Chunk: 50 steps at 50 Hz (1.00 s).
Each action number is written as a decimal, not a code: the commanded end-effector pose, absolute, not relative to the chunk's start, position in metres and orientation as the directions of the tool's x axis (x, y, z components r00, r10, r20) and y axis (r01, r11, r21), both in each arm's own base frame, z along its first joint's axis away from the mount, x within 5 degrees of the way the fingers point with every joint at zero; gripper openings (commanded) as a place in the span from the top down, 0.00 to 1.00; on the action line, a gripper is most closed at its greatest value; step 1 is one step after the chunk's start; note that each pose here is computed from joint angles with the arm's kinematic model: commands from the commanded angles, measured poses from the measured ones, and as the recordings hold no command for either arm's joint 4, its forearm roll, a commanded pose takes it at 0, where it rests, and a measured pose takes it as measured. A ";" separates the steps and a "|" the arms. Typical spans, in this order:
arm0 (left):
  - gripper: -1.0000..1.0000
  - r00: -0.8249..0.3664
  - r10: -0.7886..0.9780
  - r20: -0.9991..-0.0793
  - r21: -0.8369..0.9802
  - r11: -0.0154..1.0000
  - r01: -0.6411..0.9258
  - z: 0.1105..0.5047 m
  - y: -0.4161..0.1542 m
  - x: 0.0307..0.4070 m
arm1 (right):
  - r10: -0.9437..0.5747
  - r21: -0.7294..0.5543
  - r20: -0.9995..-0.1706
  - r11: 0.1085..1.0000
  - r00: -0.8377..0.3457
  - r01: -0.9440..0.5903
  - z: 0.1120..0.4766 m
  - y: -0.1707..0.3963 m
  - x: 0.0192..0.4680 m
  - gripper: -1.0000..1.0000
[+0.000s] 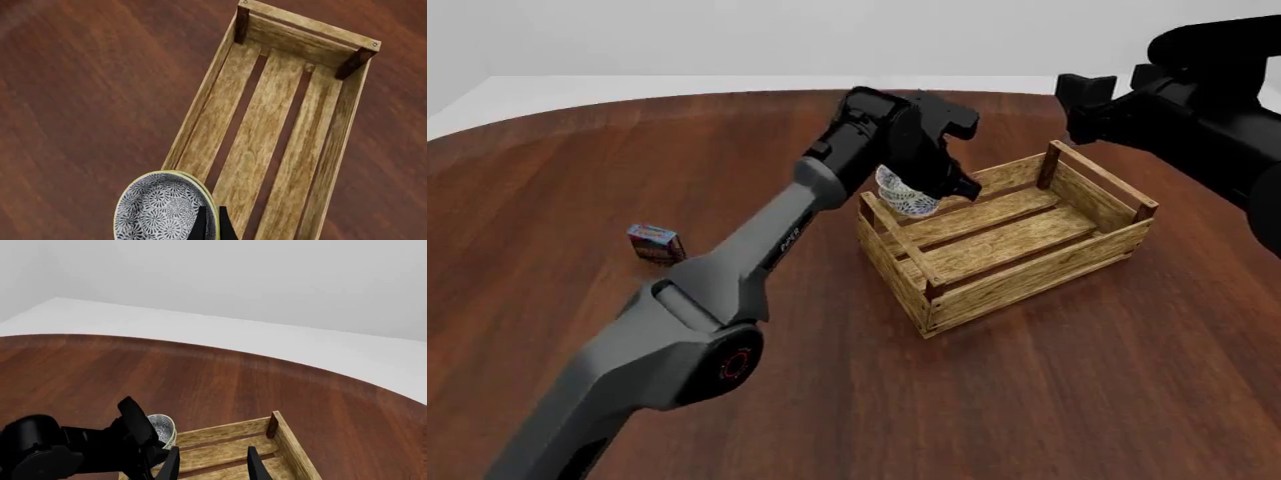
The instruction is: Stack the right bowl on the left bowl and place them in the tray.
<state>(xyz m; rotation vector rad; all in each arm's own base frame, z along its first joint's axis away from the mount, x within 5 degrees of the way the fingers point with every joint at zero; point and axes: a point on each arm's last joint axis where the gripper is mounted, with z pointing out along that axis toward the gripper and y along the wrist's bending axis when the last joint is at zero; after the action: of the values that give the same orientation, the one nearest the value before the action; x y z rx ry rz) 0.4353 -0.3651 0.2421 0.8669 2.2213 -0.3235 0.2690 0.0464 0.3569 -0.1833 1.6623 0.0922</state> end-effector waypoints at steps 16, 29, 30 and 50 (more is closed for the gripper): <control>1.00 -0.499 0.507 -0.703 0.050 0.735 0.676 0.230 -0.365 0.441 | -0.063 -0.046 -0.994 0.982 -0.086 -0.185 0.360 0.049 0.266 0.00; 1.00 -0.483 0.531 -0.696 0.062 0.715 0.696 0.223 -0.373 0.436 | -0.062 -0.045 -0.995 0.982 -0.084 -0.184 0.361 0.048 0.265 0.00; 1.00 -0.483 0.532 -0.696 0.062 0.714 0.697 0.223 -0.374 0.436 | -0.062 -0.046 -0.995 0.982 -0.084 -0.183 0.361 0.048 0.265 0.00; 1.00 -0.482 0.552 -0.680 0.049 0.690 0.722 0.208 -0.395 0.420 | -0.057 -0.042 -0.995 0.983 -0.080 -0.180 0.363 0.047 0.262 0.00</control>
<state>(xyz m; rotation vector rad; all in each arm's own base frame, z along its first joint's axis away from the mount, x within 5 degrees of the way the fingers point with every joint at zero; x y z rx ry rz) 0.4241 -0.3950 0.1964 0.9898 2.2076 -0.3146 0.2637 0.0434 0.3608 -0.1687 1.6520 0.0933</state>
